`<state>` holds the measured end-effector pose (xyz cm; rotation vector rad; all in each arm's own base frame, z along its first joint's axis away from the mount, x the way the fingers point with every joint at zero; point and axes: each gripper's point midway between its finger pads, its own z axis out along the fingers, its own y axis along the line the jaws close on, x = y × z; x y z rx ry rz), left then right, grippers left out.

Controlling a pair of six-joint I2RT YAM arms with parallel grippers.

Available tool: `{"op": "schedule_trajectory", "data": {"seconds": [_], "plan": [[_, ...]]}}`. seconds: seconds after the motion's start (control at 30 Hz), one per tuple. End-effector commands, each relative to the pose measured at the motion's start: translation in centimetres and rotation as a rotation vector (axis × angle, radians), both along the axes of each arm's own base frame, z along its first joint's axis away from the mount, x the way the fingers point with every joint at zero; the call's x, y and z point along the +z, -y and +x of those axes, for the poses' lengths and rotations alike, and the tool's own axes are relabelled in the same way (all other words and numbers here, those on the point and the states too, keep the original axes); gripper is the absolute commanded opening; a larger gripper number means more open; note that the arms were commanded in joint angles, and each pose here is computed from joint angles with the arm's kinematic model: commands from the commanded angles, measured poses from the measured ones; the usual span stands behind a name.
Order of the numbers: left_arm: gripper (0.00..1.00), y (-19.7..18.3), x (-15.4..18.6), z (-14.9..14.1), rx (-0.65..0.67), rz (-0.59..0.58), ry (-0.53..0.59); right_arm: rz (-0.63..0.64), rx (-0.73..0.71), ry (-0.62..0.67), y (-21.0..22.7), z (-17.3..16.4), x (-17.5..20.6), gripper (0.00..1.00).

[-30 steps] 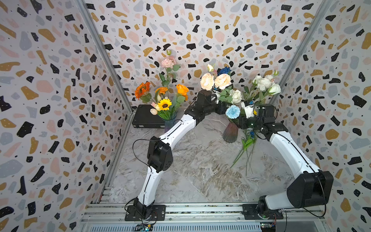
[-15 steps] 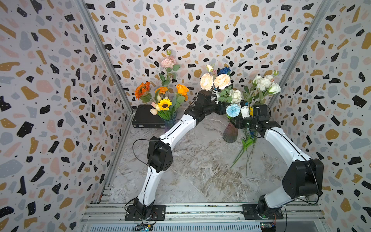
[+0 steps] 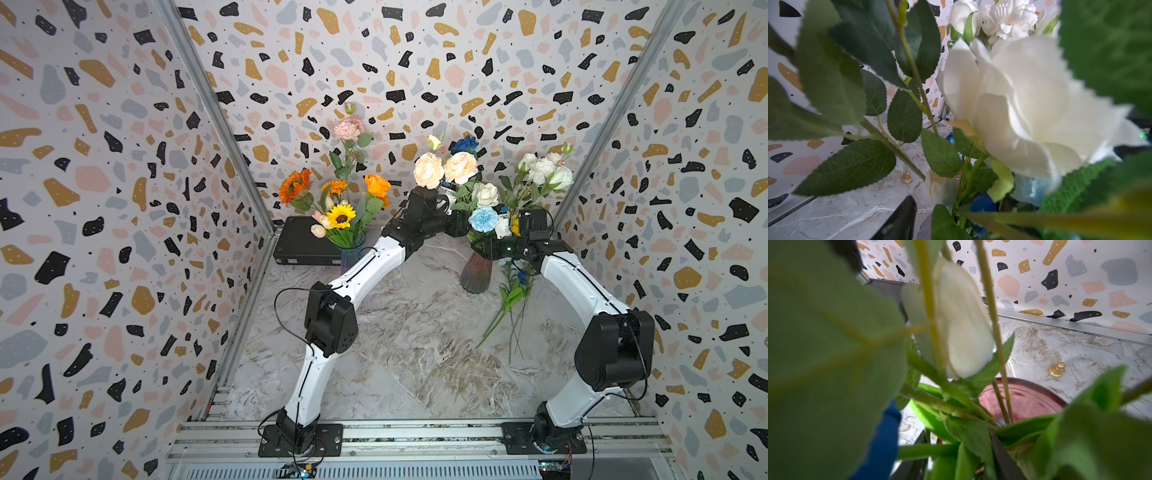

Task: Pick out blue flowers from the vase
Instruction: Move the vase to the center of the board.

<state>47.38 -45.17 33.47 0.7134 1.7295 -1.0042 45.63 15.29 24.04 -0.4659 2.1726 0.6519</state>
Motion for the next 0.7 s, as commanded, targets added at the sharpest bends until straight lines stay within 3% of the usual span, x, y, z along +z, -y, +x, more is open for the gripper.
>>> {"op": "schedule_trajectory", "data": {"seconds": [0.0, 0.27, 0.67], "plan": [[0.63, -0.5, 3.0, -0.6, -0.005, -0.032, 0.066, 0.044, 0.054, -0.036, -1.1, -0.8, 0.7, 0.44], [0.63, -1.8, 3.9, -0.4, 0.025, -0.033, 0.087, 0.153, 0.165, -0.088, -3.1, -2.2, 1.0, 0.44], [0.63, -4.9, 4.2, -1.8, 0.054, -0.009, 0.102, 0.159, 0.279, -0.128, -6.1, -4.8, 1.4, 0.45]]}}
